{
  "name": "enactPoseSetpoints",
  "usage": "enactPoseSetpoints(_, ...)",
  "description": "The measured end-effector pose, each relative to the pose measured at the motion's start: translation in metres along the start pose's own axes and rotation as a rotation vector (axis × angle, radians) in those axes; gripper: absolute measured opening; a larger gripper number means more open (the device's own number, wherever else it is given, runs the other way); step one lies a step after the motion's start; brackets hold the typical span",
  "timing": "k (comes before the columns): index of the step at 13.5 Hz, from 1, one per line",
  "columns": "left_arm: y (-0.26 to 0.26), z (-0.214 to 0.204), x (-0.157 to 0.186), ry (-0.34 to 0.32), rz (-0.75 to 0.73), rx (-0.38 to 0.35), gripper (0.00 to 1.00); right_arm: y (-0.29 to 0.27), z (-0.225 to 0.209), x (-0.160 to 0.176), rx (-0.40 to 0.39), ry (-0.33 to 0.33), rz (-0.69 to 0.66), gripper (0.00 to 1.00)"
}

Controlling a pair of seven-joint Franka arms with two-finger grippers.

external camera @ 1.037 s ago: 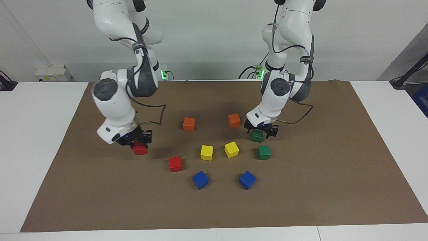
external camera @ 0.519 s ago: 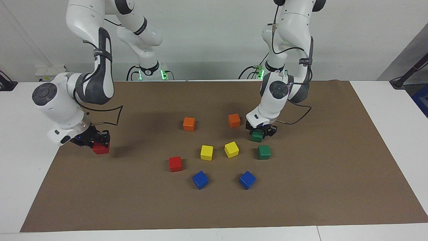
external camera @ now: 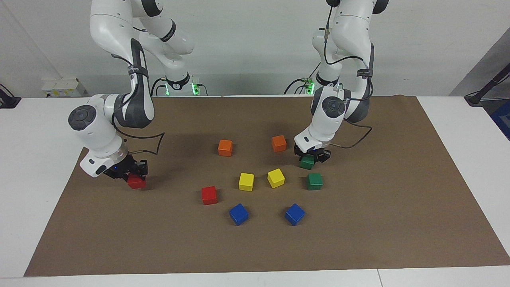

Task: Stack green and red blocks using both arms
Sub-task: 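Carry the red block outward with the right gripper while the left gripper carries green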

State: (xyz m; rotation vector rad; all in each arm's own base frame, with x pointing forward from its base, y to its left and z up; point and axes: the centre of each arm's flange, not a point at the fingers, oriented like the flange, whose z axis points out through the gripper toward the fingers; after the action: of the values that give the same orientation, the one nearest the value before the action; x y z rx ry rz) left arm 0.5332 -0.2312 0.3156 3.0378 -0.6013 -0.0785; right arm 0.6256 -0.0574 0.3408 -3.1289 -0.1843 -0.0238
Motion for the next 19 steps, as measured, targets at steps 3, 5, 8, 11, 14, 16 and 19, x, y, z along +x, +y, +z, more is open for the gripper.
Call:
enactPoseSetpoints(3, -0.05, -0.067, -0.002, -0.026, -0.086, -0.009, 0.55, 0.0, 0.009, -0.004, -0.001, 0.008, 0.001, 0.54)
enactPoseSetpoints(5, -0.101, -0.122, -0.025, -0.026, -0.174, -0.017, 0.55, -0.001, 0.013, -0.005, -0.001, 0.005, 0.0, 0.54)
enactPoseSetpoints(8, -0.171, -0.142, -0.062, -0.034, -0.289, -0.004, 0.55, -0.002, 0.019, -0.009, 0.0, 0.005, 0.0, 0.54)
enactPoseSetpoints(11, -0.235, -0.116, -0.094, -0.037, -0.325, 0.022, 0.55, -0.003, 0.026, -0.012, -0.001, 0.01, 0.0, 0.58)
enactPoseSetpoints(14, -0.285, -0.091, -0.127, -0.018, -0.353, 0.02, 0.55, -0.003, 0.026, -0.012, -0.001, 0.008, 0.0, 0.93)
enactPoseSetpoints(16, -0.294, -0.077, -0.137, -0.009, -0.359, 0.022, 0.55, -0.002, 0.013, -0.01, 0.001, -0.006, 0.001, 1.0)
enactPoseSetpoints(19, -0.29, -0.047, -0.144, 0.018, -0.359, 0.033, 0.55, -0.006, -0.068, 0.011, -0.001, -0.018, 0.028, 1.0)
